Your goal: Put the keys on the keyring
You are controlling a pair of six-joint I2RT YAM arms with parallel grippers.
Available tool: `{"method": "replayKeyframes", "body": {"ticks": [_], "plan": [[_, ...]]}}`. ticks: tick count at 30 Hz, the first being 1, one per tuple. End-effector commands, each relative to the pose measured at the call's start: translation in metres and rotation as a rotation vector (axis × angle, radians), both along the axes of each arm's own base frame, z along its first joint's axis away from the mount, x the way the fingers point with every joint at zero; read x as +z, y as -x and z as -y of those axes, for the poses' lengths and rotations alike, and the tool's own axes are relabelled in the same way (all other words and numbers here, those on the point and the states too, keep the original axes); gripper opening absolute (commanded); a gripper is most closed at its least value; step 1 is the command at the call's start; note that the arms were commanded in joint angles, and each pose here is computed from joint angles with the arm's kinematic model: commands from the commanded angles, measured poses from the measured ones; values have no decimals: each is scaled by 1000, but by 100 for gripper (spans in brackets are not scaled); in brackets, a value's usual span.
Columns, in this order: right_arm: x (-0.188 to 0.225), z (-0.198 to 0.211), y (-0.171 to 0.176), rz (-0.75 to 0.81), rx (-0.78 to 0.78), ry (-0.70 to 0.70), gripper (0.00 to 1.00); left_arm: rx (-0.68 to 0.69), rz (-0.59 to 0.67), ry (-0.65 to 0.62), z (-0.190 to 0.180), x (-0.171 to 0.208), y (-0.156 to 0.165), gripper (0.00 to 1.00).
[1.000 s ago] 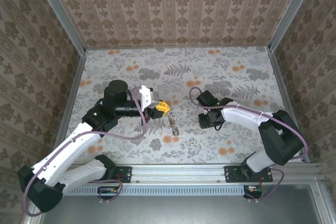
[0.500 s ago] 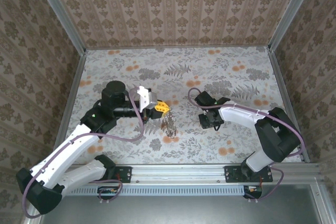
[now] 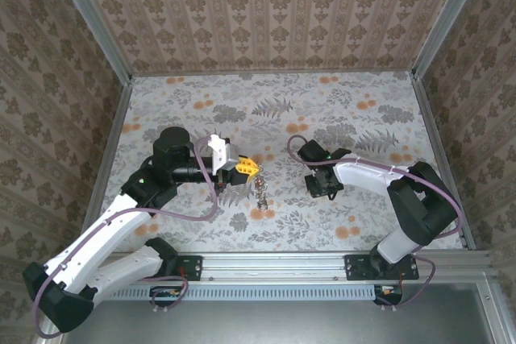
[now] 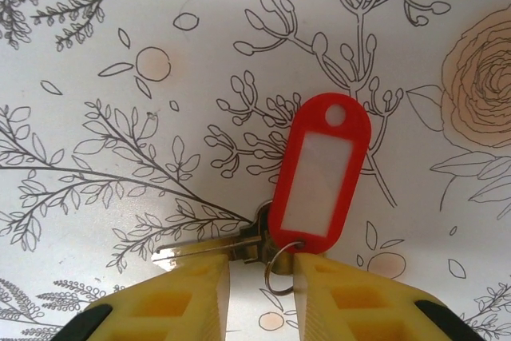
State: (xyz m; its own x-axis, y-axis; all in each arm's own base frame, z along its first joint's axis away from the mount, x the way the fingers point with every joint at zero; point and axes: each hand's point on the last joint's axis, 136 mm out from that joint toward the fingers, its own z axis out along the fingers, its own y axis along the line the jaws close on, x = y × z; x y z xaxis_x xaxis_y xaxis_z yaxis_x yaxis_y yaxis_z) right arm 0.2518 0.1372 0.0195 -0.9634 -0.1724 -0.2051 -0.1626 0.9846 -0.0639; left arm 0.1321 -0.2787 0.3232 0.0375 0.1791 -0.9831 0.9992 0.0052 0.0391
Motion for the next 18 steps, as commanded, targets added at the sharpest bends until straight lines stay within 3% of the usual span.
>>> {"method": "replayKeyframes", "body": {"ticks": [1, 18], "plan": [[2, 3, -1, -10, -19, 39, 27, -34, 38, 55, -1, 16, 9, 0], [0, 3, 0, -20, -18, 43, 17, -25, 53, 62, -4, 19, 12, 0]]}}
